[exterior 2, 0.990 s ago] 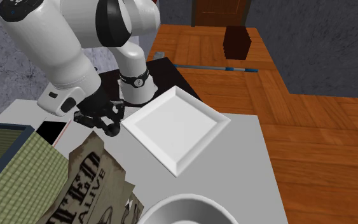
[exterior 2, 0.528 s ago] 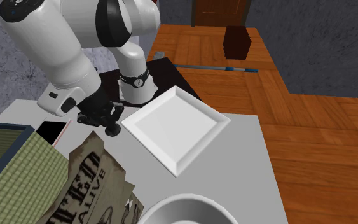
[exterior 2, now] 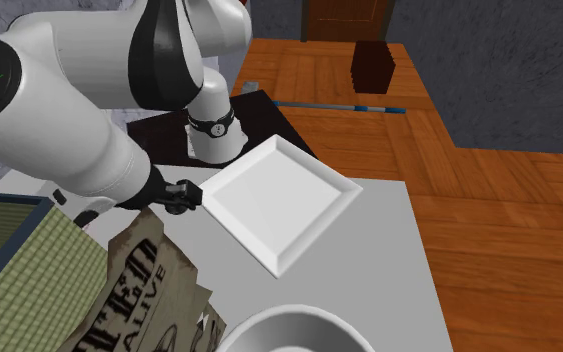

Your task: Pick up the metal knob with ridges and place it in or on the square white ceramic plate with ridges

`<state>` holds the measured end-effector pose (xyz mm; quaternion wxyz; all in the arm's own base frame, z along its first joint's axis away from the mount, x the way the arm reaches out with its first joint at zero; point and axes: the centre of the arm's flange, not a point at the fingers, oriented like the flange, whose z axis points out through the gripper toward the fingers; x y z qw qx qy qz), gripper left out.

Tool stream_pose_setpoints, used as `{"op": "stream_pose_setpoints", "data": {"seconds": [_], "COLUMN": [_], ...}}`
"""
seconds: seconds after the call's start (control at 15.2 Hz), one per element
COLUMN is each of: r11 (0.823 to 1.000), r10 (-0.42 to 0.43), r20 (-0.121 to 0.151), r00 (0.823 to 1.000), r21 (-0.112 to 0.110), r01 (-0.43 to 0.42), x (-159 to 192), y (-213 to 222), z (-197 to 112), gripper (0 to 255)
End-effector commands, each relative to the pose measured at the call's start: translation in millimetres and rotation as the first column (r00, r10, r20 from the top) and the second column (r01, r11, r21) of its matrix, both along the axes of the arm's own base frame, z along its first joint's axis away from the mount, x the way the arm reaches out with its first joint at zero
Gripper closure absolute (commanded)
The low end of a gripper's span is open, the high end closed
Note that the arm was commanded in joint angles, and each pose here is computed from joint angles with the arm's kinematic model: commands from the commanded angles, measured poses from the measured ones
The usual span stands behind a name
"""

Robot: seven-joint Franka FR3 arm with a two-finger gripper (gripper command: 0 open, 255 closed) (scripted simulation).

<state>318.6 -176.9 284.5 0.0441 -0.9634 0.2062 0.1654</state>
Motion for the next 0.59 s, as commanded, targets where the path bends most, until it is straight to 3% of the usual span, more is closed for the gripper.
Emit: {"op": "stream_pose_setpoints", "data": {"seconds": [0.0,0.53], "r11": [1.0,1.0], "r10": [-0.011,-0.011], "r20": [-0.013,-0.013], "r00": [1.0,1.0], "r21": [0.0,0.0], "r01": [0.011,0.011], "x": [0,-6], "y": [2,5], "z": [-10,-27], "gripper": [0,0]}}
